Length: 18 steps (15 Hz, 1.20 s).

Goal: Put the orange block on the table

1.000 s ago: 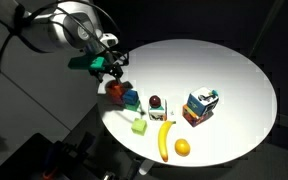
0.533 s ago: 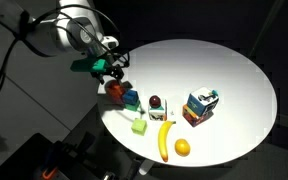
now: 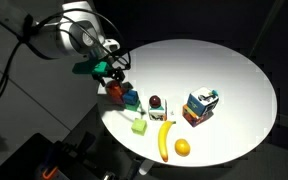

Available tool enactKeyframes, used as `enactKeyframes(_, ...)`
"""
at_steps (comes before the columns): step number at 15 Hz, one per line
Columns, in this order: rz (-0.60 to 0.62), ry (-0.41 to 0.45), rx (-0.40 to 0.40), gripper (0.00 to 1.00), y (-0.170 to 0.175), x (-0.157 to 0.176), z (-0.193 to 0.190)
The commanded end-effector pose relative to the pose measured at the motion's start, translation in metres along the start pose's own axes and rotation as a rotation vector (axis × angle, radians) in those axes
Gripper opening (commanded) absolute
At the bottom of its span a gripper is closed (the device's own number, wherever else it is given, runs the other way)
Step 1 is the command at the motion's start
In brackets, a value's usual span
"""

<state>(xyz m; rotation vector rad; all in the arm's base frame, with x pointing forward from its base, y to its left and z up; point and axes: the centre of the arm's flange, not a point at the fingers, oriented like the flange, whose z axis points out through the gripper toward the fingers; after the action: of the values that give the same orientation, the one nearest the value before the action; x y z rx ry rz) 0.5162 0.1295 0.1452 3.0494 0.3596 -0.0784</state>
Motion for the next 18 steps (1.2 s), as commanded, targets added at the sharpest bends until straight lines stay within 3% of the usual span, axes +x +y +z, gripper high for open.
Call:
enactKeyframes(1,0.01,0.007,-0.018,1.0,0.0,0.006,0.005)
enactKeyframes(3,0.01,-0.001,-0.015,1.0,0.0,0.006,0.008)
enactKeyframes(4,0.011,-0.003,-0.013,0.91,0.0,0.006,0.01)
enactKeyframes(5,0.01,-0.005,-0.012,0.73,-0.001,0.006,0.011)
enactKeyframes(9,0.012,-0.007,-0.008,0.39,0.0,0.007,0.009)
enactKeyframes(12,0.013,-0.008,-0.006,0.32,-0.001,0.007,0.0)
enactKeyframes(18,0.02,0.001,-0.001,0.31,0.002,0.005,-0.02)
